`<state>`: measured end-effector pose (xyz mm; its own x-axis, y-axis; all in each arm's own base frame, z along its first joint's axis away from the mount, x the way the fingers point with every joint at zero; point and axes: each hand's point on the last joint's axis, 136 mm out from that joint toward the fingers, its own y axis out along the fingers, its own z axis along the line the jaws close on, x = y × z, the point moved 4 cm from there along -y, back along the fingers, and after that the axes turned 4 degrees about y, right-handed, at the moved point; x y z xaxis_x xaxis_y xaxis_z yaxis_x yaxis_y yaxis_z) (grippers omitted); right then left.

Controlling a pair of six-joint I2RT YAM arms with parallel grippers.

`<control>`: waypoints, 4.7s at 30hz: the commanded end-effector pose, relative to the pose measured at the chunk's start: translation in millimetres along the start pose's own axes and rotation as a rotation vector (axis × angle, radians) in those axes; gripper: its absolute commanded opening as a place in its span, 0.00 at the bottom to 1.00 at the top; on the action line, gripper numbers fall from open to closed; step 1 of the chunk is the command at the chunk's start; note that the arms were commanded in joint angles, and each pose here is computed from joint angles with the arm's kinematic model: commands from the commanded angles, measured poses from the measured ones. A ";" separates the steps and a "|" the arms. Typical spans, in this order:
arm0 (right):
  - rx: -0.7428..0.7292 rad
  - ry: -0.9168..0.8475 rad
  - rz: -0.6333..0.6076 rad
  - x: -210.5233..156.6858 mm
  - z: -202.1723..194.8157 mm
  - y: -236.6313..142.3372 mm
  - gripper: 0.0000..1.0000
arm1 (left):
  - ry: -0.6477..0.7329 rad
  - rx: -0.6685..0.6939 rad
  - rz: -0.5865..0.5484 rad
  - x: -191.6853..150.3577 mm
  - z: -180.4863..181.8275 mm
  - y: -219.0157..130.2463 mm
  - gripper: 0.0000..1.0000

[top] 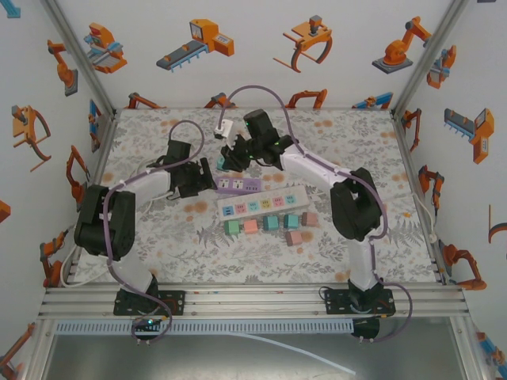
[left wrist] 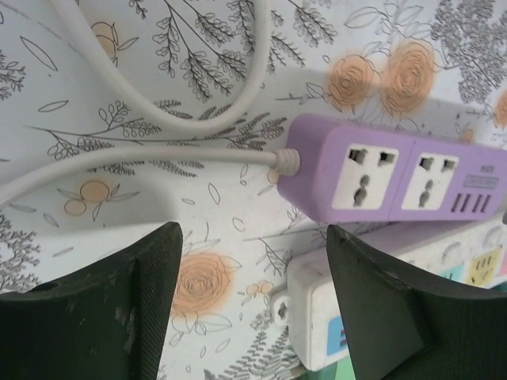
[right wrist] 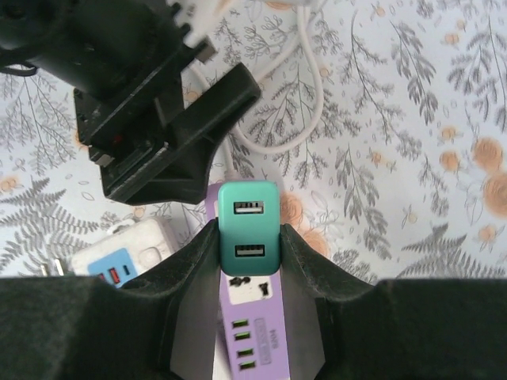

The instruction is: Pull the plug off the socket

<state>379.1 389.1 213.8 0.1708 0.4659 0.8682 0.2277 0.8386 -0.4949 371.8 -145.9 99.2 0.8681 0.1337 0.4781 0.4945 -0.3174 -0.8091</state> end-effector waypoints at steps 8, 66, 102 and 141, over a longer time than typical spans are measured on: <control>-0.285 0.524 -0.196 38.6 -6.2 -84.3 0.14 | 0.198 -0.174 -0.179 17.3 -55.1 -80.1 0.70; -0.547 1.270 -0.199 -207.9 133.1 -124.8 0.21 | 1.359 -0.849 -0.243 -168.8 -146.6 -230.5 0.97; -0.966 0.712 -0.226 -142.3 101.6 -229.3 0.57 | 1.217 -0.635 -0.365 -139.7 -138.1 -230.2 0.97; -1.472 0.666 -0.055 -281.9 -108.0 -304.8 0.99 | 0.238 0.538 -0.710 -29.6 110.5 -134.2 0.97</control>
<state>350.1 -27.7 95.3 0.5115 -0.0975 0.8537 0.7864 -0.3473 -0.5108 276.3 -1.4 152.0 0.4048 -0.1342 0.9045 0.8877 0.2949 -0.3536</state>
